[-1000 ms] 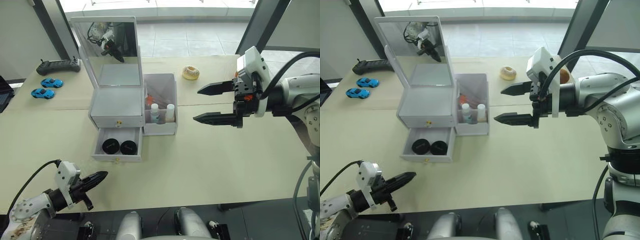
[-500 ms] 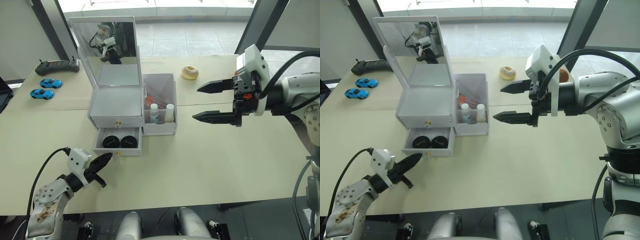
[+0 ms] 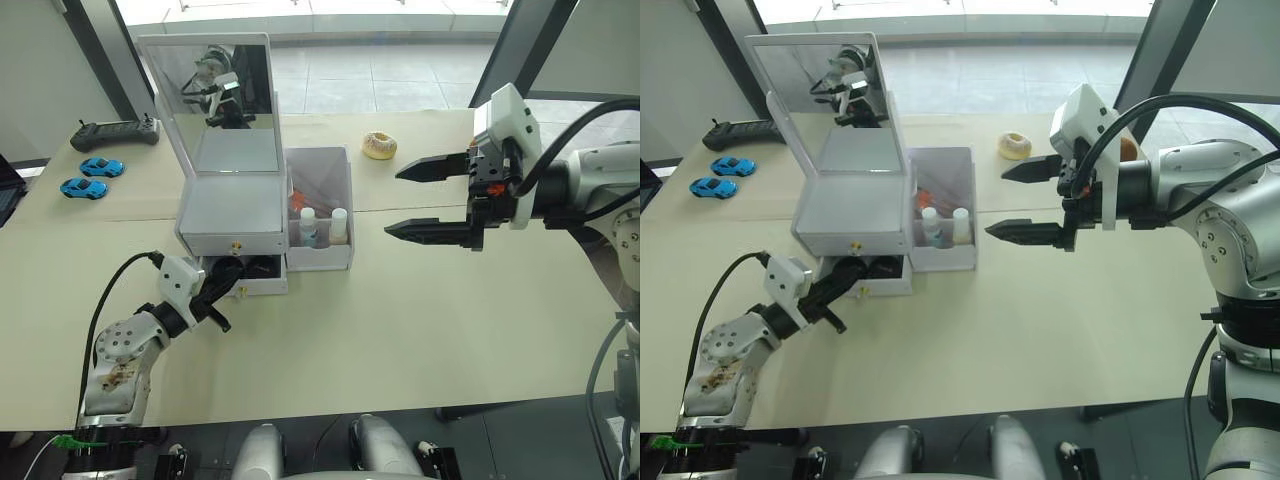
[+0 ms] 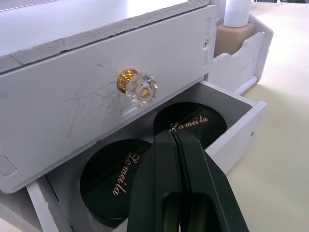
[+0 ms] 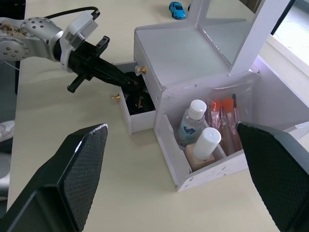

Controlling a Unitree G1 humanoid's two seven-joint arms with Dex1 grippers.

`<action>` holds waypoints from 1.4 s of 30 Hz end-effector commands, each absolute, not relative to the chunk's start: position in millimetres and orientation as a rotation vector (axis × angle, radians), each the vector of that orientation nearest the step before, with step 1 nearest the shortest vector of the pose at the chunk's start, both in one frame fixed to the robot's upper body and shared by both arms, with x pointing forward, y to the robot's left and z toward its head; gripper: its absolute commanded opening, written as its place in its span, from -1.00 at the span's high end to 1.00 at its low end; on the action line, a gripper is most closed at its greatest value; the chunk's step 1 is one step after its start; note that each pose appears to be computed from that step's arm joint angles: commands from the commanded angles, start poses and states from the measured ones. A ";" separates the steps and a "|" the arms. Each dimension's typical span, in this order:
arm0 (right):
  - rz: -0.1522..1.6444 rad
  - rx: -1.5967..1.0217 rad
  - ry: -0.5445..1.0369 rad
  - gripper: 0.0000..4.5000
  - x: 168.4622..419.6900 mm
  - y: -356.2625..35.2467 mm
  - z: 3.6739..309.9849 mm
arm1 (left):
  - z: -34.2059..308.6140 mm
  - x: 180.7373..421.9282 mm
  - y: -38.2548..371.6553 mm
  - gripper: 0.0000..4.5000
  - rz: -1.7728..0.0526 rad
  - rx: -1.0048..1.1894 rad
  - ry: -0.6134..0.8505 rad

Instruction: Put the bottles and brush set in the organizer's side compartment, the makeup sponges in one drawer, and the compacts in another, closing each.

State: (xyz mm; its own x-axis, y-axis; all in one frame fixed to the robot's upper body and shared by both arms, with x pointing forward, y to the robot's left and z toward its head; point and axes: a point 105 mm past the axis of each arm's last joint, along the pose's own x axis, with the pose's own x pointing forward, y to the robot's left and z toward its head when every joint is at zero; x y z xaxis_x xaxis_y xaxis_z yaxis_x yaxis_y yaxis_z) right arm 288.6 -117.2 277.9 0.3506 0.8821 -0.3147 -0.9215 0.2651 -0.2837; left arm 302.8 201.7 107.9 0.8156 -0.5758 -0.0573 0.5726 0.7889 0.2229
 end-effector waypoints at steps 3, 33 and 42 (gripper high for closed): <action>1.192 -0.465 0.058 -1.00 282.9 -121.2 287.9 | 113.5 305.2 206.6 0.98 -0.619 0.244 -0.026; 1.162 -0.447 0.060 -1.00 282.5 -120.2 284.6 | 80.9 296.4 219.7 0.98 -0.537 -0.020 0.053; 1.152 -0.449 0.060 -1.00 281.6 -121.7 286.4 | 91.6 310.7 219.9 0.98 -0.554 -0.016 0.027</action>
State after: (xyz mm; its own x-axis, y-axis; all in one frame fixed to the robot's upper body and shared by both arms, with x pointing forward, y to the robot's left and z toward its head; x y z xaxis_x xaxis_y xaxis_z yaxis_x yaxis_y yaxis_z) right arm 286.5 -119.7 274.7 0.3965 0.8673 -0.3010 -0.9080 0.3223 -0.2675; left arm 307.9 215.1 82.1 0.8456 -0.5318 -0.0452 0.5292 0.8464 -0.0593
